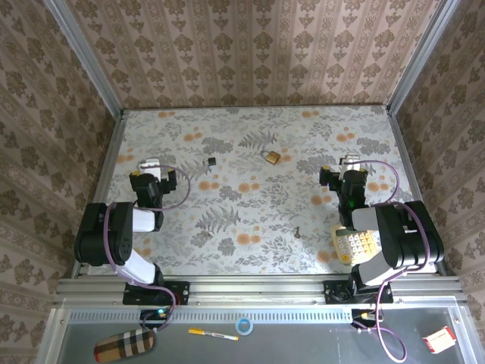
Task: Unlock with the key
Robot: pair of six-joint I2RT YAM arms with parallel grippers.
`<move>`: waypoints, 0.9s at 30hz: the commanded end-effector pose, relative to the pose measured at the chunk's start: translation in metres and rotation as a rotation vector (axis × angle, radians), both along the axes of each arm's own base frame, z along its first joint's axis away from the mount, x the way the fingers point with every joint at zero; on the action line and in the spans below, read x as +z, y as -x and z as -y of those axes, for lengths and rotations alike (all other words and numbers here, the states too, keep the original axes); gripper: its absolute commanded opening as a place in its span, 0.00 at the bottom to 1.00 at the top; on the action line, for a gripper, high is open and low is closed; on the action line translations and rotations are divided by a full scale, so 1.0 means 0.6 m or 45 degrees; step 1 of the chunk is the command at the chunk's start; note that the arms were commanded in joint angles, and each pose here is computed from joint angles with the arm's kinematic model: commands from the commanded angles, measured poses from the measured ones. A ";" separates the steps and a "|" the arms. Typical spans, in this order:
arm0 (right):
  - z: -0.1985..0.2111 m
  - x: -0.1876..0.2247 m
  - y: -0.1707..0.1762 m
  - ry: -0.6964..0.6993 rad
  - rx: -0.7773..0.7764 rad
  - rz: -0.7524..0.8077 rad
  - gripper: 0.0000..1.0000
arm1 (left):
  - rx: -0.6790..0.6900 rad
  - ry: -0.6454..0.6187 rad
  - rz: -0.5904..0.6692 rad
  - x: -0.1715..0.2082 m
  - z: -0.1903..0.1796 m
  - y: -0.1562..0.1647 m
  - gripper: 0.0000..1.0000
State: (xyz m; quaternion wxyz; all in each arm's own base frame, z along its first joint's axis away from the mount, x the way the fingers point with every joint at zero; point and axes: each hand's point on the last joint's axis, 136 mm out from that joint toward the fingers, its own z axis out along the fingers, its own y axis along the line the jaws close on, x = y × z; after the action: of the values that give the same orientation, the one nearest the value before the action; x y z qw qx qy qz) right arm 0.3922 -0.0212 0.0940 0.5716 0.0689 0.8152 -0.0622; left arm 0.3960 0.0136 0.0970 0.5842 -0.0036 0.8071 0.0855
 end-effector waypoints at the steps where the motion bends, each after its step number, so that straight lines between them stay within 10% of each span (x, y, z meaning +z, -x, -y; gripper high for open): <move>1: 0.004 0.009 -0.004 -0.013 -0.013 0.024 1.00 | -0.018 -0.009 -0.001 0.003 0.004 -0.002 1.00; 27: -0.013 0.040 -0.005 0.049 0.018 0.028 1.00 | -0.059 -0.032 0.025 0.011 0.017 0.002 1.00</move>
State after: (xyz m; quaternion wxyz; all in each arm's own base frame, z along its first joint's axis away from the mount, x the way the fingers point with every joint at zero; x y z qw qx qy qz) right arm 0.3905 -0.0188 0.0935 0.5669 0.0646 0.8187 -0.0644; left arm 0.3960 0.0124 0.0968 0.5840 -0.0007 0.8073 0.0850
